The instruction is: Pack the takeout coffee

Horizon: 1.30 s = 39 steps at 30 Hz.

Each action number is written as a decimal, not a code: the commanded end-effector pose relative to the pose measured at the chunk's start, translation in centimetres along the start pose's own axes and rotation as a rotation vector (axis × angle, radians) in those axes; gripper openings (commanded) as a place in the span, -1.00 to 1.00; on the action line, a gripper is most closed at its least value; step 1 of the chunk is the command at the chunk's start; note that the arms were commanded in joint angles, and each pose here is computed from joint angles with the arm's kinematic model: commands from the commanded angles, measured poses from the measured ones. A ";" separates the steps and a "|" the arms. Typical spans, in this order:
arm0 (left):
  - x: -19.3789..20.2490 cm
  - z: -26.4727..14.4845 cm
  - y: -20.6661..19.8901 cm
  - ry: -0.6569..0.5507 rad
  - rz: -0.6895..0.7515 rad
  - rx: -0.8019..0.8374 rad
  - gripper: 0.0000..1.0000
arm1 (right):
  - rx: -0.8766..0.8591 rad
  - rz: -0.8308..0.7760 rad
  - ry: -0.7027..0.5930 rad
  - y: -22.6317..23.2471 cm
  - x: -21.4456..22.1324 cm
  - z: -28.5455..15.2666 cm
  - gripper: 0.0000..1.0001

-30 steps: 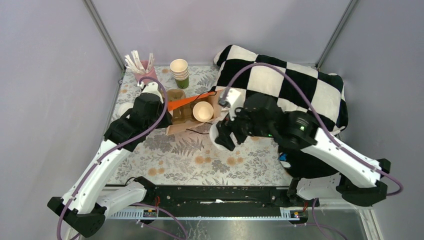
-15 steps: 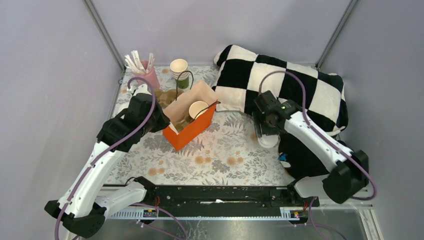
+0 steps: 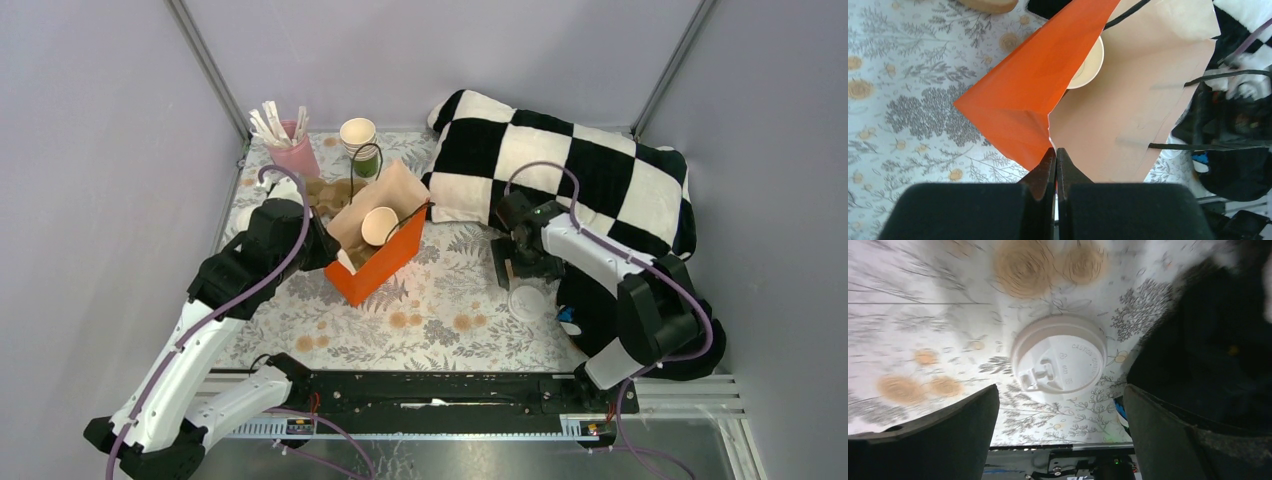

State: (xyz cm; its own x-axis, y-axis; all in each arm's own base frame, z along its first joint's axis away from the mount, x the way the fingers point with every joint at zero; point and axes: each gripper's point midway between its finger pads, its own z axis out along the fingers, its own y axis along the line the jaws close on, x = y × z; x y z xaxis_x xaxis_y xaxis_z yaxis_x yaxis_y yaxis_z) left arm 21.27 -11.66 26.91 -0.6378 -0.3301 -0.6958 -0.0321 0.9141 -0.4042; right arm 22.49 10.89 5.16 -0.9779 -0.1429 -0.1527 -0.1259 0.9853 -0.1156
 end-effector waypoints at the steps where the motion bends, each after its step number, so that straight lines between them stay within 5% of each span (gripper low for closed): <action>1: -1.7 0.6 -1.4 -0.065 0.149 0.079 -1.00 | -0.129 -0.009 -0.254 0.9 -5.4 -9.9 0.99; 7: -1.1 1.0 -0.9 -0.060 0.216 0.078 -1.00 | -0.587 -0.284 -0.680 9.5 -13.4 -25.3 0.77; 11: -1.4 1.2 -0.3 -0.087 0.241 0.054 -1.00 | -0.664 -0.551 -0.777 16.1 -14.4 -28.5 0.44; 15: -1.8 1.3 -0.4 -0.093 0.250 0.049 -1.00 | -0.643 -0.665 -0.795 20.1 -14.5 -28.1 0.08; 19: -2.1 1.3 -0.8 -0.096 0.248 0.058 -1.00 | -0.549 -0.719 -0.835 22.1 -15.3 -26.7 0.05; 25: -2.1 1.4 -0.9 -0.092 0.253 0.057 -1.00 | -0.374 -0.581 -0.848 22.0 -19.2 -23.8 -0.13; 39: -3.3 1.3 -0.6 -0.147 0.199 0.019 -1.00 | -0.341 -0.612 -0.814 23.7 -19.4 -16.9 -0.12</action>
State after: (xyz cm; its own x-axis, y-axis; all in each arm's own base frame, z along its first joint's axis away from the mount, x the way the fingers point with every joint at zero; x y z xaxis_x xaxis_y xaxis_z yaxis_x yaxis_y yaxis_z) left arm 23.21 -11.75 26.26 -0.5918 -0.1185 -0.7974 0.1315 0.9617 -0.2405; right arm 35.35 38.05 22.80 -0.3759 -0.5267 -0.7624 -0.7140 0.6891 -0.1240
